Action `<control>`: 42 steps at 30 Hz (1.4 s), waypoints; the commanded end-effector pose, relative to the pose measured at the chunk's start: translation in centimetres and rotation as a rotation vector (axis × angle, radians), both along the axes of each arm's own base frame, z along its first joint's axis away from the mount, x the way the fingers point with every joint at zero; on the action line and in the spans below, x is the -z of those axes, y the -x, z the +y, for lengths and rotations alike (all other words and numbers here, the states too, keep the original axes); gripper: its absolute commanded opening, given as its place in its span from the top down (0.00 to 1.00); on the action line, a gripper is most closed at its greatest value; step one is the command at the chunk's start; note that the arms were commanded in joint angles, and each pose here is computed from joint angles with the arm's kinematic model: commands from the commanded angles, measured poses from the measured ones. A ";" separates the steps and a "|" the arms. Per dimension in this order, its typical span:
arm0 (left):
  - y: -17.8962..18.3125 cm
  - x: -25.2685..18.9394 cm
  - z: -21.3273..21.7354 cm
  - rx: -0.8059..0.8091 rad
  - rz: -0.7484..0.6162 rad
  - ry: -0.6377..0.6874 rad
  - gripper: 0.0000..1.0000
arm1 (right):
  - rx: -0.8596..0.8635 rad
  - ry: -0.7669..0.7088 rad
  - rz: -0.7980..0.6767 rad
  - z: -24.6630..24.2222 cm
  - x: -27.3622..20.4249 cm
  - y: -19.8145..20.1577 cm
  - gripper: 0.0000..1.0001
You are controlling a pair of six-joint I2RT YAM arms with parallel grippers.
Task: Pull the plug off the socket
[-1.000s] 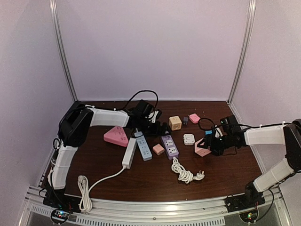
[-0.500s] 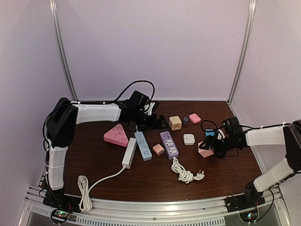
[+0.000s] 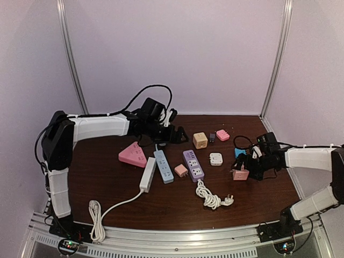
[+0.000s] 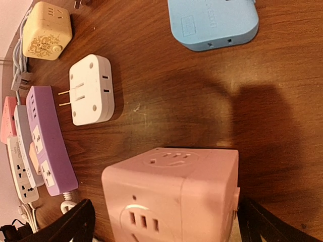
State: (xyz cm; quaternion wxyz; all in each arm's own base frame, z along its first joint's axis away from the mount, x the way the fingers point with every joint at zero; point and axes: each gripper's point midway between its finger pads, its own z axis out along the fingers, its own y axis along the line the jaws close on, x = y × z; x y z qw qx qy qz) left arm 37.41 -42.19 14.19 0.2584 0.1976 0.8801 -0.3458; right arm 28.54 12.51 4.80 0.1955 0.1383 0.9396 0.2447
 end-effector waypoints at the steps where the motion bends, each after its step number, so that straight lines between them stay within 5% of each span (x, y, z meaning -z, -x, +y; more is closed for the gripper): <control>1: -0.3 -3.2 1.7 -0.028 -0.101 -0.010 0.02 | 0.037 0.083 -0.059 -1.6 -1.7 -1.0 0.00; 16: 0.3 -8.0 11.3 -0.215 -0.281 -0.078 0.02 | 0.191 0.206 -0.358 -4.9 -9.8 -4.6 0.00; 24: -0.3 -8.8 23.7 -0.522 -0.384 -0.221 0.02 | 0.278 0.410 -0.655 -8.0 -13.7 -8.4 0.00; 31: -0.1 -8.1 33.0 -0.714 -0.434 -0.285 0.02 | 0.356 0.547 -0.735 -10.6 -13.1 -10.8 0.00; 42: -0.6 -9.0 38.3 -0.794 -0.637 -0.286 0.02 | 0.396 0.487 -0.835 -12.5 -13.3 -12.4 0.00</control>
